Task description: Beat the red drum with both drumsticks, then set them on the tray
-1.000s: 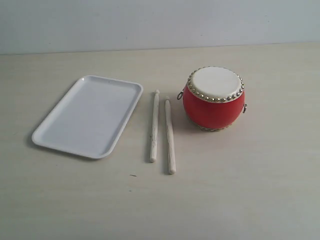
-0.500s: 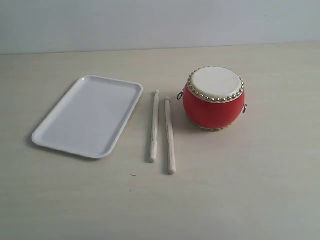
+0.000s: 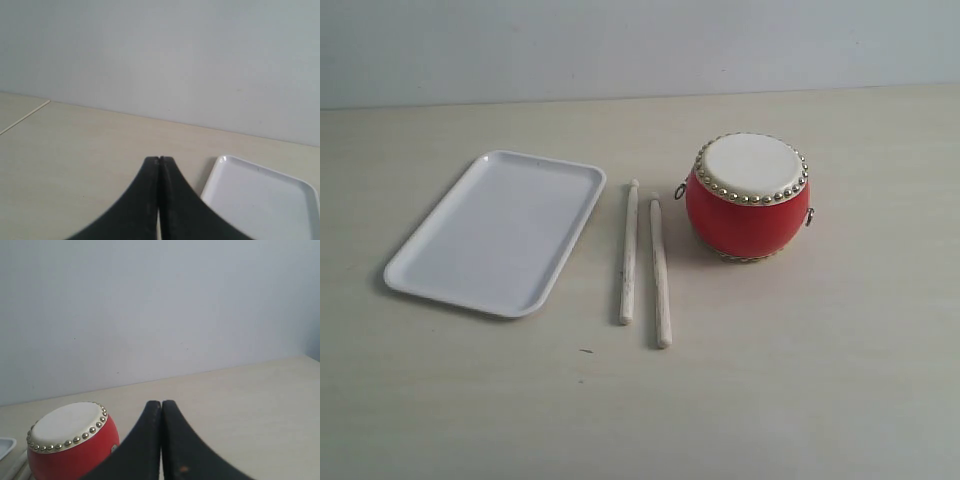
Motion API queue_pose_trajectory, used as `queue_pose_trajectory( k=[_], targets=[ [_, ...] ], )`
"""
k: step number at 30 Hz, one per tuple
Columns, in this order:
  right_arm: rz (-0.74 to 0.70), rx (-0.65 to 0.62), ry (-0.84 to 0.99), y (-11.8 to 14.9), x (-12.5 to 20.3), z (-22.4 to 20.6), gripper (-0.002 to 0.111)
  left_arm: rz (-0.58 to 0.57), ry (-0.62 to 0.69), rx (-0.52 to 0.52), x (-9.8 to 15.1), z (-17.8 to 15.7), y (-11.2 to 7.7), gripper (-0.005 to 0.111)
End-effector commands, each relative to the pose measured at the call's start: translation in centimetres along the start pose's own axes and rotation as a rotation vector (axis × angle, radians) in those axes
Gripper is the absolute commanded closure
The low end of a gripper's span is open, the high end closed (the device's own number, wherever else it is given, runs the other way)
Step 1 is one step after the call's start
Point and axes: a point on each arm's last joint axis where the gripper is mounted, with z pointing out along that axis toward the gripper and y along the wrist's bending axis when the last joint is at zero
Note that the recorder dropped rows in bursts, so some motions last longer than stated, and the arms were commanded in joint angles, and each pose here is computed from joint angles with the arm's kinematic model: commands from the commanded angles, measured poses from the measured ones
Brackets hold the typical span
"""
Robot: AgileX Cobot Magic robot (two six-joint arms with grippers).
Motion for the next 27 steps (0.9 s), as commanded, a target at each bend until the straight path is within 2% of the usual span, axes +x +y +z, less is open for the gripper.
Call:
queue_pose_trajectory(
  k=[1, 22, 24, 27],
  targets=[
    [-0.007, 0.007, -0.007, -0.06, 0.08, -0.03, 0.108, 0.002, -0.007, 0.001, 0.03, -0.04, 0.01, 0.107],
    [-0.007, 0.007, -0.007, -0.06, 0.08, -0.03, 0.108, 0.002, -0.007, 0.001, 0.03, -0.04, 0.01, 0.107],
    [-0.007, 0.007, -0.007, -0.06, 0.08, -0.03, 0.108, 0.051, -0.007, -0.001, 0.02, -0.04, 0.01, 0.107],
    [-0.007, 0.007, -0.007, -0.06, 0.08, -0.03, 0.108, 0.053, -0.011, 0.0, -0.01, -0.04, 0.01, 0.107]
  ],
)
